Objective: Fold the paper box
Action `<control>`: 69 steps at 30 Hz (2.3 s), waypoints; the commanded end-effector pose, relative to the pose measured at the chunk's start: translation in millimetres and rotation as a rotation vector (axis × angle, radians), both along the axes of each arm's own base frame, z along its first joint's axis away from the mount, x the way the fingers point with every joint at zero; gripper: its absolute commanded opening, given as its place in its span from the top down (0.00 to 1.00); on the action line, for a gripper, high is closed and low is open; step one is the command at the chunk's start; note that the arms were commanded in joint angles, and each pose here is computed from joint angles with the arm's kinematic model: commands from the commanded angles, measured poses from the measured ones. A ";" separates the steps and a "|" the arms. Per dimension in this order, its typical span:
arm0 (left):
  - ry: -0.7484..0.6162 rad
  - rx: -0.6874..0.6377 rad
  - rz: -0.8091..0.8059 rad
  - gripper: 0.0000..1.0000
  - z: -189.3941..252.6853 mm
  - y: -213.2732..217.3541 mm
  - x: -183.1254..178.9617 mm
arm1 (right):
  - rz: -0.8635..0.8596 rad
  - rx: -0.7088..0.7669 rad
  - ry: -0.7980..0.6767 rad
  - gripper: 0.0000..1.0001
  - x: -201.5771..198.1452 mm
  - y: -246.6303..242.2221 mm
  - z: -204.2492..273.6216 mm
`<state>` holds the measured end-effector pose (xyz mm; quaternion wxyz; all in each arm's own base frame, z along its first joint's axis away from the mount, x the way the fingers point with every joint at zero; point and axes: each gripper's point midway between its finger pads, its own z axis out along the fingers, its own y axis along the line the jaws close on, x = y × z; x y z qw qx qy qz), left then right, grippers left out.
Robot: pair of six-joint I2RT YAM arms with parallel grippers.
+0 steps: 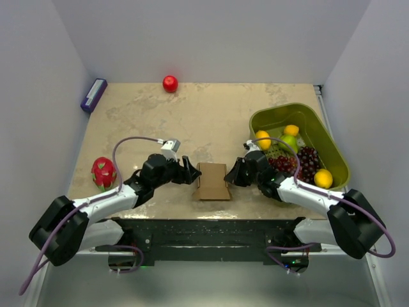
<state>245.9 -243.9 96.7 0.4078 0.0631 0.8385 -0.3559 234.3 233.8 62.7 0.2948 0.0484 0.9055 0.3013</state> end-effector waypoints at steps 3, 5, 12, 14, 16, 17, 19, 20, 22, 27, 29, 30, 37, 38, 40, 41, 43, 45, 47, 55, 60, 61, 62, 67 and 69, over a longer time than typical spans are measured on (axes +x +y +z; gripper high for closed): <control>0.078 -0.125 -0.014 0.22 -8.0 -15.0 -7.6 | -0.021 -0.094 0.111 1.00 -22.3 -22.5 -36.4; 0.099 -0.136 -0.005 0.22 -13.0 -15.7 -8.3 | -0.024 -0.094 0.109 1.00 -22.5 -23.5 -36.1; 0.163 -0.256 0.003 0.20 -16.9 -22.1 -14.9 | -0.035 -0.098 0.103 1.00 -21.6 -27.5 -35.7; 0.172 -0.296 -0.012 0.20 -15.1 -25.8 -17.9 | -0.033 -0.096 0.103 1.00 -21.3 -26.6 -35.4; 0.179 -0.316 -0.022 0.20 -14.7 -28.5 -19.1 | -0.030 -0.096 0.103 1.00 -21.2 -26.2 -35.3; 0.194 -0.325 -0.032 0.20 -17.2 -31.1 -20.1 | -0.032 -0.096 0.103 1.00 -20.5 -26.3 -35.2; 0.212 -0.340 -0.043 0.20 -19.8 -33.7 -22.2 | -0.028 -0.091 0.101 1.00 -19.7 -24.8 -33.6; 0.221 -0.362 -0.056 0.20 -20.5 -36.3 -24.2 | -0.026 -0.091 0.101 1.00 -19.9 -24.3 -33.3; 0.230 -0.380 -0.070 0.22 -20.6 -39.3 -25.5 | -0.027 -0.093 0.099 1.00 -19.2 -24.8 -33.1; 0.205 -0.412 -0.108 0.30 -10.5 -49.7 -24.3 | -0.023 -0.105 0.092 1.00 -19.1 -26.2 -32.8; 0.201 -0.415 -0.112 0.35 -8.4 -52.5 -22.5 | -0.016 -0.108 0.083 1.00 -18.5 -26.2 -31.6; 0.201 -0.417 -0.112 0.39 -8.0 -53.1 -21.8 | -0.015 -0.105 0.073 1.00 -16.8 -25.9 -28.9; 0.239 -0.464 -0.143 0.60 -7.0 -59.9 -25.9 | 0.005 -0.132 -0.077 0.68 -3.7 -32.1 5.6; 0.254 -0.474 -0.142 0.61 -7.7 -60.6 -26.1 | 0.010 -0.150 -0.104 0.61 -1.3 -34.9 10.4; 0.261 -0.487 -0.157 0.62 -6.0 -62.5 -27.4 | 0.022 -0.153 -0.150 0.39 2.4 -35.1 26.1; 0.267 -0.494 -0.163 0.62 -4.4 -63.5 -27.6 | 0.043 -0.155 -0.196 0.34 3.9 -35.3 37.5; 0.271 -0.501 -0.181 0.62 0.0 -64.1 -27.9 | 0.080 -0.140 -0.252 0.20 5.7 -29.9 55.3; 0.280 -0.500 -0.188 0.62 1.6 -62.6 -27.9 | 0.122 -0.128 -0.332 0.11 4.7 -24.9 77.0; 0.288 -0.503 -0.202 0.62 6.6 -57.4 -27.0 | 0.152 -0.122 -0.394 0.08 1.9 -19.9 92.2; 0.363 -0.557 -0.238 0.64 32.9 -24.0 -32.1 | 0.234 -0.114 -0.591 0.02 -14.8 -3.8 131.6; 0.413 -0.559 -0.216 0.63 36.0 -1.7 -32.6 | 0.366 -0.110 -0.714 0.02 -30.3 6.6 145.9; 0.432 -0.577 -0.210 0.63 39.2 4.9 -33.7 | 0.376 -0.096 -0.751 0.02 -33.2 8.2 153.7; 0.445 -0.586 -0.207 0.63 40.1 8.4 -35.3 | 0.412 -0.098 -0.794 0.02 -39.1 11.4 158.3; 0.556 -0.652 -0.153 0.62 33.4 29.1 -55.1 | 0.473 -0.088 -0.938 0.04 -54.6 14.9 165.5; 0.590 -0.676 -0.128 0.62 29.3 36.6 -60.9 | 0.508 -0.085 -0.970 0.05 -62.1 20.4 161.4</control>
